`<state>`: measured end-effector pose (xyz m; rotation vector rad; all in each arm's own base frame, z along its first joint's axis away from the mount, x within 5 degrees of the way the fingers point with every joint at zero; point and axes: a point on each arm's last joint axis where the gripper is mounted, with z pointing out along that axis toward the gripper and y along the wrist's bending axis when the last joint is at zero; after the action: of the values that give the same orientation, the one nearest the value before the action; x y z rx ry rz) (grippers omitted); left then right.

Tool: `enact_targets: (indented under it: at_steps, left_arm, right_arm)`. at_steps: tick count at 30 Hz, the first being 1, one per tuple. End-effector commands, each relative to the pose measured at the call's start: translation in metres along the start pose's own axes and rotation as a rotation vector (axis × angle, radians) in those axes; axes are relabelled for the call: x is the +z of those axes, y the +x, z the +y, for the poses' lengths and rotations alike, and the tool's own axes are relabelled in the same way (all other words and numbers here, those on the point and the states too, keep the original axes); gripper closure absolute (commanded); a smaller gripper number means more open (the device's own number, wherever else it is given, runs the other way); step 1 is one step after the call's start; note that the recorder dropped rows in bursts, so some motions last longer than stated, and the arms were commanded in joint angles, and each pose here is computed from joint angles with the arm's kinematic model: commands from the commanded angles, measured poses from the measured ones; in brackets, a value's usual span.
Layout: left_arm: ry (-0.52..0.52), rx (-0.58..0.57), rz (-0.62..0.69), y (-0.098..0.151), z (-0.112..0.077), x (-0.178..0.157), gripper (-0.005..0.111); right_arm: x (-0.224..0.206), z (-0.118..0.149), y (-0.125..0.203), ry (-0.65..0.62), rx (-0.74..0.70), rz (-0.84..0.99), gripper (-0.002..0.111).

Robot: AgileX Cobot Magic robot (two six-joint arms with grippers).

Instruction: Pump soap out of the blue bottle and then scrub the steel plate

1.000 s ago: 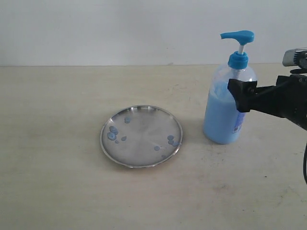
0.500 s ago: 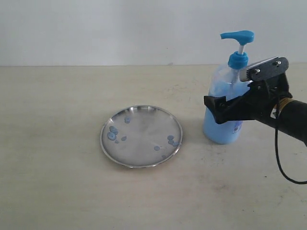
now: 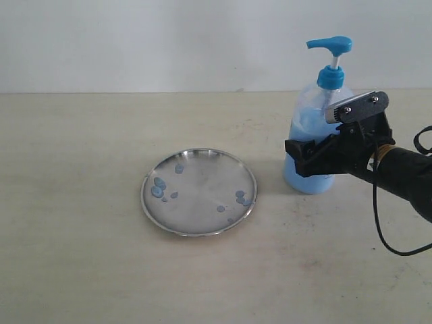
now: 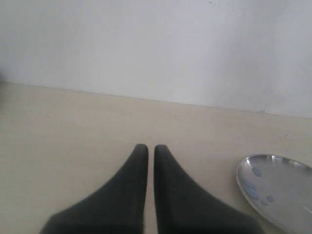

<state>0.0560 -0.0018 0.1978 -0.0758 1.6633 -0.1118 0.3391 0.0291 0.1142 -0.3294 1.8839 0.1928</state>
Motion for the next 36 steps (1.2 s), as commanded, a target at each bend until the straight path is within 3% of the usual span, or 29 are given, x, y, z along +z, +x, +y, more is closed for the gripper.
enact_targets:
  at_steps: [1, 14, 21, 29, 31, 36]
  left_arm:
    - [-0.001, 0.001, 0.001, 0.001, 0.000, 0.000, 0.102]
    - [-0.001, 0.001, 0.001, 0.001, 0.000, 0.000, 0.102]
    - [-0.001, 0.001, 0.001, 0.001, 0.000, 0.000, 0.102]
    - [0.001, 0.001, -0.023, -0.001, 0.000, 0.000, 0.102]
    - [0.006, -0.026, -0.051, -0.004, 0.000, 0.000, 0.102]
    - [0.036, -0.246, -0.157, -0.014, -0.001, -0.001, 0.102]
  right_arm:
    - [0.001, 0.000, -0.002, -0.002, 0.005, -0.014, 0.108]
    - [0.001, 0.000, -0.002, -0.004, 0.063, -0.018, 0.108]
    - [0.000, 0.012, -0.007, -0.135, -0.029, -0.077, 0.108]
    - [0.000, 0.013, -0.006, -0.142, -0.025, -0.063, 0.108]
    - [0.000, 0.013, -0.005, -0.140, -0.030, -0.046, 0.108]
    - [0.000, 0.013, -0.006, -0.142, -0.054, -0.063, 0.108]
